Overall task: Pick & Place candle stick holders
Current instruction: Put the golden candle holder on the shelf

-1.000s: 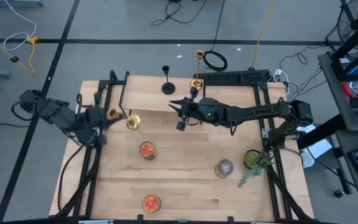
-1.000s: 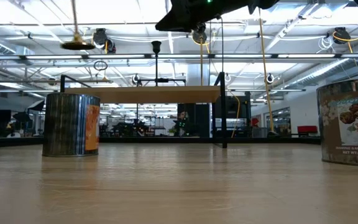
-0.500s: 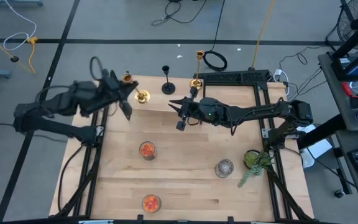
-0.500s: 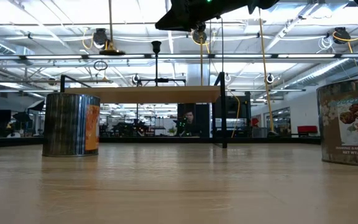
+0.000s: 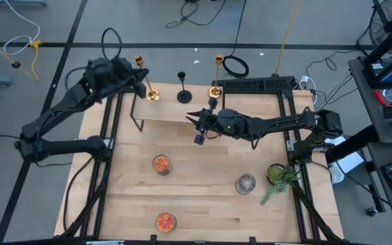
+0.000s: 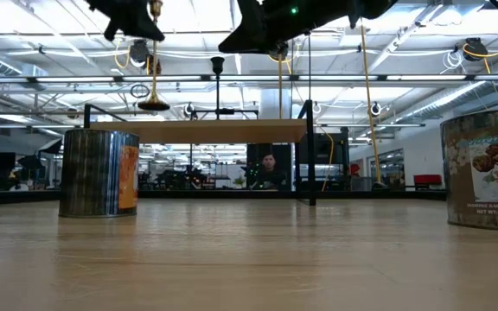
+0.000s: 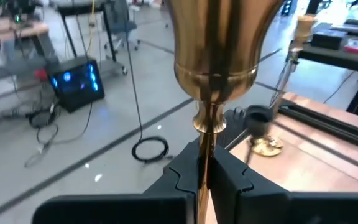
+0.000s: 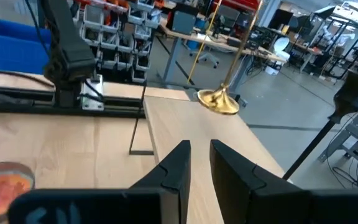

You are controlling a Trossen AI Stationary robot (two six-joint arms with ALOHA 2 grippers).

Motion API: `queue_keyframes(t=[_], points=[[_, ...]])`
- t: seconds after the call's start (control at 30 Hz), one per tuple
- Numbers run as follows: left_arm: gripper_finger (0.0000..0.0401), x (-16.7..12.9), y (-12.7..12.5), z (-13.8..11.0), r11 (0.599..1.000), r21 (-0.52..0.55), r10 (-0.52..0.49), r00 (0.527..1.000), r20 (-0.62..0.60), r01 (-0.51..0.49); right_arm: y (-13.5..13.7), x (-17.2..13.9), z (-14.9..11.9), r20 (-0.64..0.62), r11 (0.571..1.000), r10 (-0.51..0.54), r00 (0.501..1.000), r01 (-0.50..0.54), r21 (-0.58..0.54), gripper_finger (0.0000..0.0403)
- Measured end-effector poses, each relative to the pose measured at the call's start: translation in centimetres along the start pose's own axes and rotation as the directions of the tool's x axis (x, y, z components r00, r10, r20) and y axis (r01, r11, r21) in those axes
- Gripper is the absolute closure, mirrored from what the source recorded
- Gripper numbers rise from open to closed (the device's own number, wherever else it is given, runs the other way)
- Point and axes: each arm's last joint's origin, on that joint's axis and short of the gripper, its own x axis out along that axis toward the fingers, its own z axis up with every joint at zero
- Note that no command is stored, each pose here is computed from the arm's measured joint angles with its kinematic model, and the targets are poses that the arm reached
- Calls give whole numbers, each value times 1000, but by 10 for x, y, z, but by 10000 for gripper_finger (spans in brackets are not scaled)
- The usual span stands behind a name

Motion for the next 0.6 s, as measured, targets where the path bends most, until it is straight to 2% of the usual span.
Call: queue_keyframes(t=[0.1,0.3,0.5,0.6], points=[[386,15,16,-7,1000,-23,14,999,-49,-15,0,-1,-3,30,1000,-7,1000,7,11,348],[377,39,44,-19,988,-89,112,984,-135,-124,1,-2,-8,39,1000,-9,999,9,13,348],[386,50,50,-22,991,-80,93,985,-148,-106,2,-2,-13,24,1000,-6,1000,6,8,348],[370,50,50,-22,992,-78,89,984,-153,-102,3,-2,-15,18,1000,-4,1000,4,25,348]])
